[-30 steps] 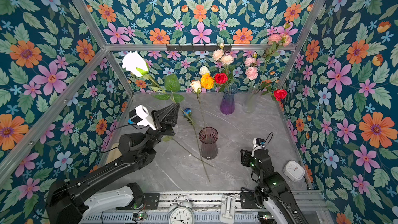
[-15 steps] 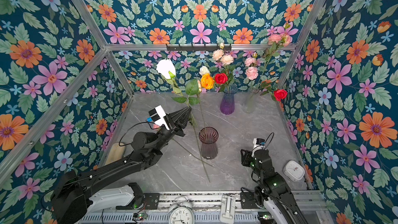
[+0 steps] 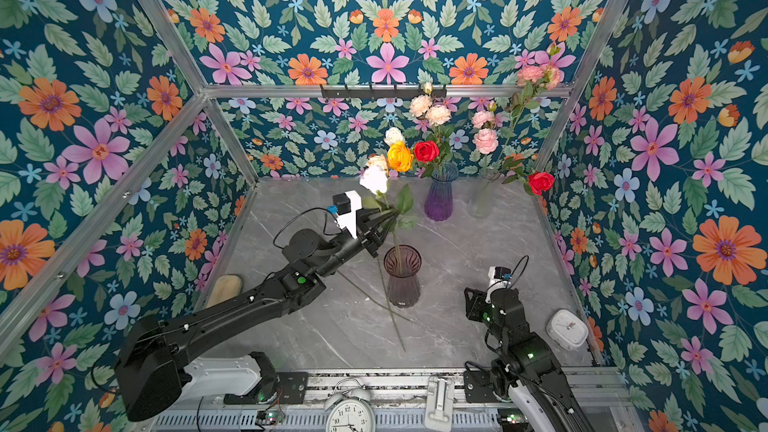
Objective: Arrange the flowers into the vase
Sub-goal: 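Lower the pale rose stem into the dark mauve vase and open the left gripper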
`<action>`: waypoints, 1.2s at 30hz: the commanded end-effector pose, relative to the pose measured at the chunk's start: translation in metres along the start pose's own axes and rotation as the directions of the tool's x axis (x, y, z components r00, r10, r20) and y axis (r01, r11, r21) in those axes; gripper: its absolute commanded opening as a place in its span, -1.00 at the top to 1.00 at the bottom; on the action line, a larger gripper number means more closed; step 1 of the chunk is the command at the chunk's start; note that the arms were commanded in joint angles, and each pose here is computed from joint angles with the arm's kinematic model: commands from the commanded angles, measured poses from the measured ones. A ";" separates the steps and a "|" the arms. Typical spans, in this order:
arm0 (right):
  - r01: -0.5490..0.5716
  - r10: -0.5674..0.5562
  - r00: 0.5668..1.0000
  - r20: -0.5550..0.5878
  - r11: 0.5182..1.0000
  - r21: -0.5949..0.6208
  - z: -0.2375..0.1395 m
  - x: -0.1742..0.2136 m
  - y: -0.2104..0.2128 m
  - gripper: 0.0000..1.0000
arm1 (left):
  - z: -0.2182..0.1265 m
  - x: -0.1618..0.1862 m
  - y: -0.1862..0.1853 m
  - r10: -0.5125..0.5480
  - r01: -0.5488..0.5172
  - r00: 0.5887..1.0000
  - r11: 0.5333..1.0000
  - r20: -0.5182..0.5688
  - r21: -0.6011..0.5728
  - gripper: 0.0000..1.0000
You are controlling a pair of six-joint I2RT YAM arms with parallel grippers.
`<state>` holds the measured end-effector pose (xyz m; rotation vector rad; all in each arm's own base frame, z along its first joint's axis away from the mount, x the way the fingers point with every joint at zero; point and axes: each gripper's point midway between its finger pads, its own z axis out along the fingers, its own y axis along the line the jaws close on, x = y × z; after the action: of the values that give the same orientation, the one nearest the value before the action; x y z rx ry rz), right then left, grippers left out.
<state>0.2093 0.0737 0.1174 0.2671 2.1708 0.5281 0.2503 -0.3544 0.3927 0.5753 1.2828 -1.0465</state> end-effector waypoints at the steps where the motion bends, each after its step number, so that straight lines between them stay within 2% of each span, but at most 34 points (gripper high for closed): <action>1: 0.001 -0.001 1.000 0.008 1.000 -0.001 0.000 -0.002 0.000 0.25 | 0.003 0.046 0.000 0.037 -0.038 0.980 0.999 -0.198 0.000 0.28; 3: 0.001 -0.001 1.000 0.007 1.000 -0.001 0.000 -0.001 0.000 0.25 | 0.005 0.054 0.000 0.044 -0.048 0.971 0.999 -0.233 -0.012 0.13; 8: 0.001 -0.001 1.000 0.008 1.000 0.001 0.000 -0.002 0.000 0.25 | 0.004 0.061 0.003 0.069 -0.081 0.954 0.996 -0.291 -0.030 0.10; 13: 0.000 0.000 1.000 0.005 1.000 0.003 0.001 -0.002 0.000 0.25 | -0.007 0.060 0.015 0.086 -0.125 0.940 0.987 -0.329 -0.099 0.10; 21: 0.002 -0.002 1.000 0.003 1.000 0.002 0.001 -0.001 0.000 0.25 | -0.049 0.056 0.030 0.059 -0.128 0.951 0.968 -0.304 -0.214 0.12; 24: 0.001 -0.001 1.000 0.003 1.000 0.001 0.001 -0.001 0.000 0.25 | -0.070 0.059 0.049 0.038 -0.146 0.948 0.935 -0.316 -0.323 0.15; 25: 0.000 0.000 1.000 0.002 1.000 0.003 0.001 -0.001 0.000 0.25 | -0.078 0.059 0.058 0.015 -0.139 0.949 0.916 -0.315 -0.377 0.16; 27: 0.000 0.000 1.000 0.001 1.000 0.002 0.002 -0.001 0.000 0.25 | -0.100 0.062 0.090 -0.096 -0.089 0.945 0.843 -0.312 -0.530 0.18; 29: 0.001 -0.001 1.000 -0.001 1.000 0.000 0.002 -0.001 0.000 0.25 | -0.118 0.069 0.116 -0.213 -0.019 0.928 0.793 -0.307 -0.609 0.20; 31: 0.002 -0.002 1.000 -0.001 1.000 -0.003 0.002 -0.001 0.001 0.25 | -0.137 0.079 0.138 -0.330 0.081 0.905 0.755 -0.270 -0.651 0.21; 34: 0.003 -0.004 1.000 -0.002 1.000 -0.007 0.002 0.000 0.002 0.25 | -0.157 0.096 0.158 -0.423 0.169 0.874 0.726 -0.238 -0.667 0.21; 36: 0.003 -0.003 1.000 -0.001 1.000 -0.008 0.002 -0.001 0.002 0.25 | -0.166 0.114 0.165 -0.490 0.227 0.840 0.707 -0.233 -0.670 0.21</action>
<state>0.2092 0.0742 0.1149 0.2670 2.1836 0.5266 0.3161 -0.1667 0.2313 0.0263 1.9836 -0.5781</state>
